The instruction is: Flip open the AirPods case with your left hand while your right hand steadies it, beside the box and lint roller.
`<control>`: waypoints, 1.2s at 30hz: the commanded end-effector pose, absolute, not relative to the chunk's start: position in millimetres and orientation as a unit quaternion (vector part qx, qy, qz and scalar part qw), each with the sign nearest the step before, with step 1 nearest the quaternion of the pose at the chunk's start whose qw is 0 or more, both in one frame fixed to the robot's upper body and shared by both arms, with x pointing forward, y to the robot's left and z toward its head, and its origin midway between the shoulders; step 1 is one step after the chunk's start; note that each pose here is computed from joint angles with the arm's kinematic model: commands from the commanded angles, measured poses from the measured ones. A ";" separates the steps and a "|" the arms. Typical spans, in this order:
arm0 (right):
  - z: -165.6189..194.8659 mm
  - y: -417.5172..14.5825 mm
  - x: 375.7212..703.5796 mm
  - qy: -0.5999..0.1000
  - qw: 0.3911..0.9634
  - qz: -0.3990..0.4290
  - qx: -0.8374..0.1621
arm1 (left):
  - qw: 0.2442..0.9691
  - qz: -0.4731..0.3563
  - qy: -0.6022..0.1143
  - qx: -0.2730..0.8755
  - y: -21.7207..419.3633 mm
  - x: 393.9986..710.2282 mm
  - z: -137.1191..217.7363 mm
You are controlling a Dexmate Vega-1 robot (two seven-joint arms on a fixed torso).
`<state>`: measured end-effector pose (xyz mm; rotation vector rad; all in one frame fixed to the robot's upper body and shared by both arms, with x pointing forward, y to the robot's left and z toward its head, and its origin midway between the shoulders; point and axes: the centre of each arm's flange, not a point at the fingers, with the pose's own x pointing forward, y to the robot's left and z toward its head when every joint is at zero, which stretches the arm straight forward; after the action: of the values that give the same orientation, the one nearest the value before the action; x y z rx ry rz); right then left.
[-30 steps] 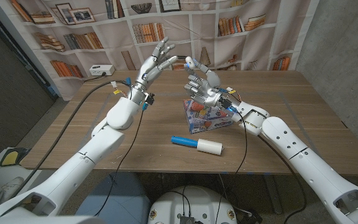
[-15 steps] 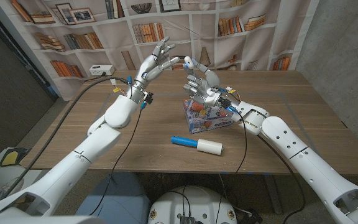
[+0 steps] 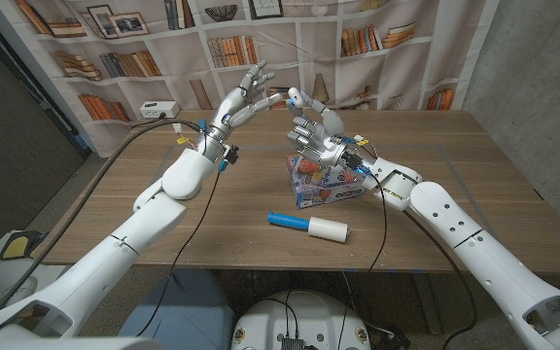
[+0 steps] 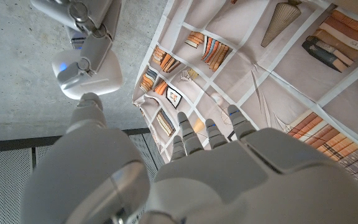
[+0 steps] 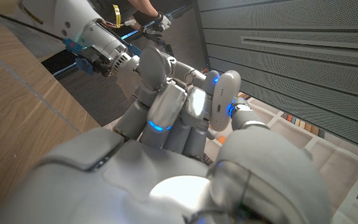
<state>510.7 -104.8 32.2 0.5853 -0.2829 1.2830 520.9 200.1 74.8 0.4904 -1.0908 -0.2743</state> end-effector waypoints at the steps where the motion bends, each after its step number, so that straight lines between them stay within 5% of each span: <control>1: 32.0 -105.4 509.3 -0.131 0.752 0.591 0.260 | 0.814 -0.115 -0.511 0.252 194.8 515.4 79.7; 36: 28.1 -101.6 510.2 -0.120 0.753 0.598 0.247 | 0.812 -0.090 -0.517 0.256 188.8 508.7 78.3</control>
<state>509.7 -102.8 29.4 0.5494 -0.2718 1.3030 509.0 191.9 79.0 0.5403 -1.1049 -0.1892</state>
